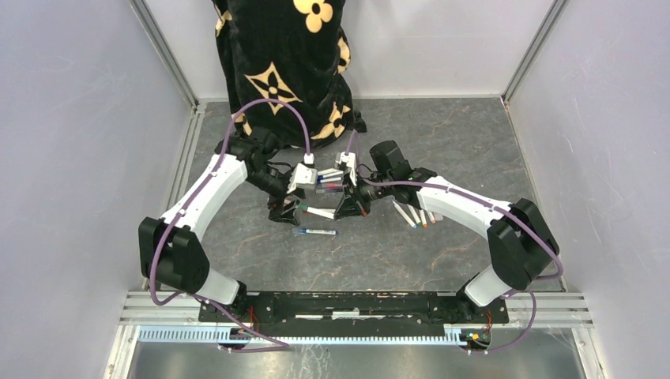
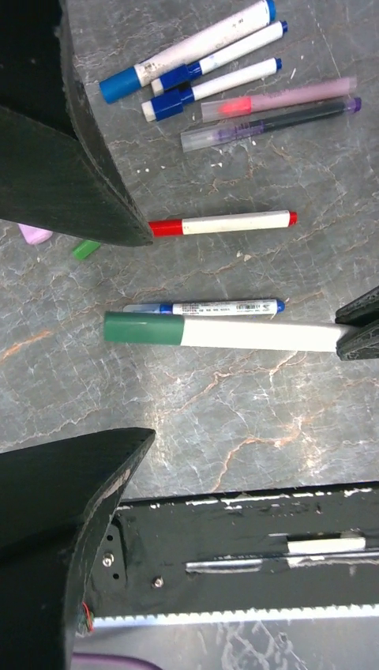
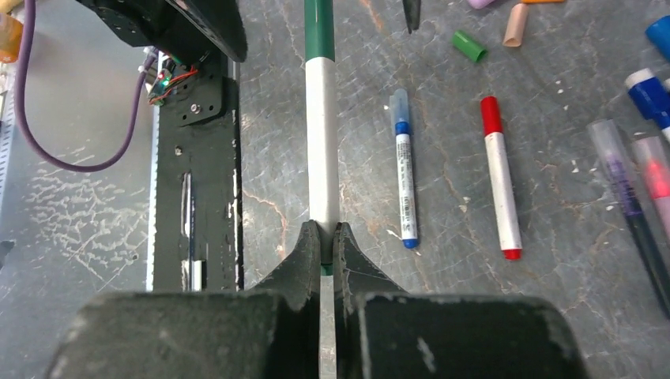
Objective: Open the pen caps
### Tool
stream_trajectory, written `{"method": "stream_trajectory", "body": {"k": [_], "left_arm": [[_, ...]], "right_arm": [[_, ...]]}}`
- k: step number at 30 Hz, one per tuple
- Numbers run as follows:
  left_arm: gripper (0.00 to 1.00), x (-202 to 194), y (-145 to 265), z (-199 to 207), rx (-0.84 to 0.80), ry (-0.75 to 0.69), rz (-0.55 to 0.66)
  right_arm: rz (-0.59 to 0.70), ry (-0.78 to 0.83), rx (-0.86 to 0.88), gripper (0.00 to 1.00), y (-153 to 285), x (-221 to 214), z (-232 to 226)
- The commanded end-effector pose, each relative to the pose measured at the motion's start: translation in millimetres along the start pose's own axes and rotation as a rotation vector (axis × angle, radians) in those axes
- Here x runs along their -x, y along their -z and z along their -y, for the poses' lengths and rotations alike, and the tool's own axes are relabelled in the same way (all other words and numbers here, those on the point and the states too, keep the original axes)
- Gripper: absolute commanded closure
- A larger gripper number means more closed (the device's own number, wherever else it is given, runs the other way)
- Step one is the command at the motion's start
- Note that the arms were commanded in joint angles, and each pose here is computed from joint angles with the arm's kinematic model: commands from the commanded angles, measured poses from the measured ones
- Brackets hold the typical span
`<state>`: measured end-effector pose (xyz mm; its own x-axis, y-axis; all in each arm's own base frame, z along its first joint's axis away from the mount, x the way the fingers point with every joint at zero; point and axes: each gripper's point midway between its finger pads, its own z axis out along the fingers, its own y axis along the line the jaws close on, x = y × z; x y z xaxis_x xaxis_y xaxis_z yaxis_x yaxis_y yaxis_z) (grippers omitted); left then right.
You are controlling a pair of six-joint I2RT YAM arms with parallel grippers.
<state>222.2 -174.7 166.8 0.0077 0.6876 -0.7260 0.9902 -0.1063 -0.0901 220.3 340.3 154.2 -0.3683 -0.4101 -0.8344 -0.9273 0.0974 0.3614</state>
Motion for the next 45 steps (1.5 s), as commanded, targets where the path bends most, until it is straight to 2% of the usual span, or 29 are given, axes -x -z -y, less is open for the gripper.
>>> {"method": "stream_trajectory", "body": {"k": [1,4,13,16,17,18,20,23,25,27,30,33,37,38,41,45], "left_arm": [[0.13,1,-6,-10,0.054,-0.041,-0.028],[0.23,0,-8,-8,0.050,-0.053,-0.044],[0.70,-3,-19,-9,0.053,-0.060,-0.074],[0.91,-3,-19,-7,0.050,-0.065,-0.075],[0.97,-3,-19,-8,0.052,-0.065,-0.077],[0.98,-2,-18,-8,0.054,-0.062,-0.076],[0.98,0,-18,-7,0.049,-0.061,-0.069],[0.98,5,-17,-3,0.032,-0.062,-0.055],[0.98,8,-17,-1,0.024,-0.065,-0.049],[0.98,9,-17,0,0.023,-0.071,-0.048],[0.98,10,-15,0,0.031,-0.078,-0.054],[0.98,9,-15,1,0.032,-0.085,-0.062],[0.98,-1,-17,-2,0.032,-0.080,-0.092],[0.98,-6,-18,-4,0.040,-0.080,-0.110],[0.98,-24,-15,-15,0.087,-0.084,-0.189],[0.98,-55,8,-39,0.164,-0.077,-0.281]], "right_arm": [[0.009,-0.014,0.081,1.00,-4,8,-12],[0.011,-0.015,0.093,1.00,-5,8,-13],[0.058,-0.014,0.127,1.00,-8,21,-16],[0.067,-0.044,0.131,1.00,-10,22,-15],[0.073,-0.051,0.137,0.96,-11,24,-15],[0.076,-0.072,0.137,0.85,-13,23,-14],[0.092,-0.091,0.147,0.77,-17,24,-12],[0.109,-0.149,0.166,0.57,-26,25,-8],[0.107,-0.174,0.185,0.52,-34,28,-6],[0.102,-0.195,0.186,0.51,-41,29,-1],[0.090,-0.229,0.193,0.55,-51,30,2],[0.097,-0.249,0.205,0.65,-54,31,2],[0.085,-0.258,0.184,0.96,-52,23,4],[0.076,-0.262,0.174,1.00,-51,20,5],[0.029,-0.274,0.121,1.00,-44,2,13],[-0.023,-0.305,0.042,1.00,-27,-29,22]]}}
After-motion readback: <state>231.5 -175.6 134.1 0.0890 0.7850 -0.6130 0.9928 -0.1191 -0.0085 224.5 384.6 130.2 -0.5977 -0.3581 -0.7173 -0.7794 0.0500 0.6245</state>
